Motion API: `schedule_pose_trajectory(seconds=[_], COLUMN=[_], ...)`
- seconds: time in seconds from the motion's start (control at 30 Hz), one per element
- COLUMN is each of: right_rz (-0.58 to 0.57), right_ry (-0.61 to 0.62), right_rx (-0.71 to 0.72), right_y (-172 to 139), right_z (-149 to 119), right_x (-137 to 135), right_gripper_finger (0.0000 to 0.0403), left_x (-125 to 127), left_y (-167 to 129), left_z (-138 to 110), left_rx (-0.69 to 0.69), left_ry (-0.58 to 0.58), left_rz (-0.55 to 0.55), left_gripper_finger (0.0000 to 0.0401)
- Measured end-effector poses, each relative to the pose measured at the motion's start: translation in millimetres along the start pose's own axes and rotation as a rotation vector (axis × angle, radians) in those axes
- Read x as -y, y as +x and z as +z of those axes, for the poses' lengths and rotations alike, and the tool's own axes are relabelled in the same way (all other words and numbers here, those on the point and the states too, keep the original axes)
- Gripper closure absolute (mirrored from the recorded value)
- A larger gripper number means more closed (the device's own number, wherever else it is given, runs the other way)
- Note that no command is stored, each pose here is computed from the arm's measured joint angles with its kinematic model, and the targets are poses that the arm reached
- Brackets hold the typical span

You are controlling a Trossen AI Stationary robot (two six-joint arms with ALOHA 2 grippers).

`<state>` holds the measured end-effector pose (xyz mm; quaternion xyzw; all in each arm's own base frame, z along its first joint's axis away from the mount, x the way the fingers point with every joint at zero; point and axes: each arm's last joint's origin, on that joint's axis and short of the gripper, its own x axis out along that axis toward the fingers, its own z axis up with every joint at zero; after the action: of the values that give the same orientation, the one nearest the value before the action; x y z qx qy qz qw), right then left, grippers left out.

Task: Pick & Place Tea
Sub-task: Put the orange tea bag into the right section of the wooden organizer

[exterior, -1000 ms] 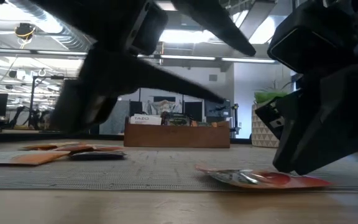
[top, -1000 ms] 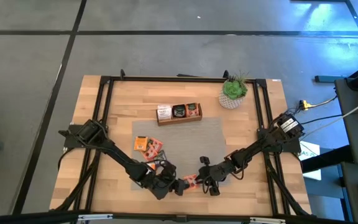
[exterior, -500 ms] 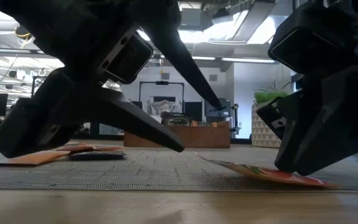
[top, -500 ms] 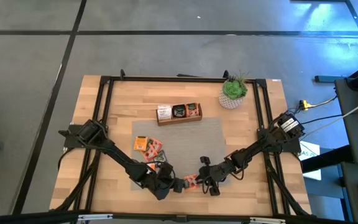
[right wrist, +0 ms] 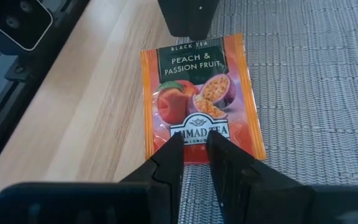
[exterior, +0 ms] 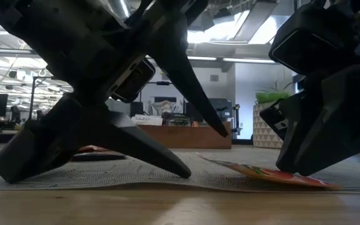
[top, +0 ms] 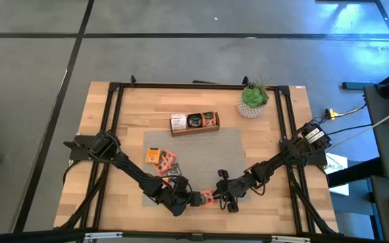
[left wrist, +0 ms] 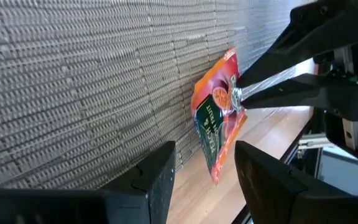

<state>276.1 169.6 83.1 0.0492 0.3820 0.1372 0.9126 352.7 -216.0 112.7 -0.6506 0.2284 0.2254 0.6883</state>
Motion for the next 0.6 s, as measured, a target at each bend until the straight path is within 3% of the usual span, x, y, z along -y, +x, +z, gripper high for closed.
schedule_pose_trajectory(seconds=[0.6], right_rz=[0.001], right_ry=[0.01], right_rx=[0.004], right_y=[0.0], right_z=[0.1], right_x=[0.1], right_gripper_finger=[0.0324], left_x=[2.4], left_y=[7.2], left_z=[5.6], left_rx=[-0.01], left_ry=[-0.043], left_rz=[-0.025], left_gripper_finger=[0.0276])
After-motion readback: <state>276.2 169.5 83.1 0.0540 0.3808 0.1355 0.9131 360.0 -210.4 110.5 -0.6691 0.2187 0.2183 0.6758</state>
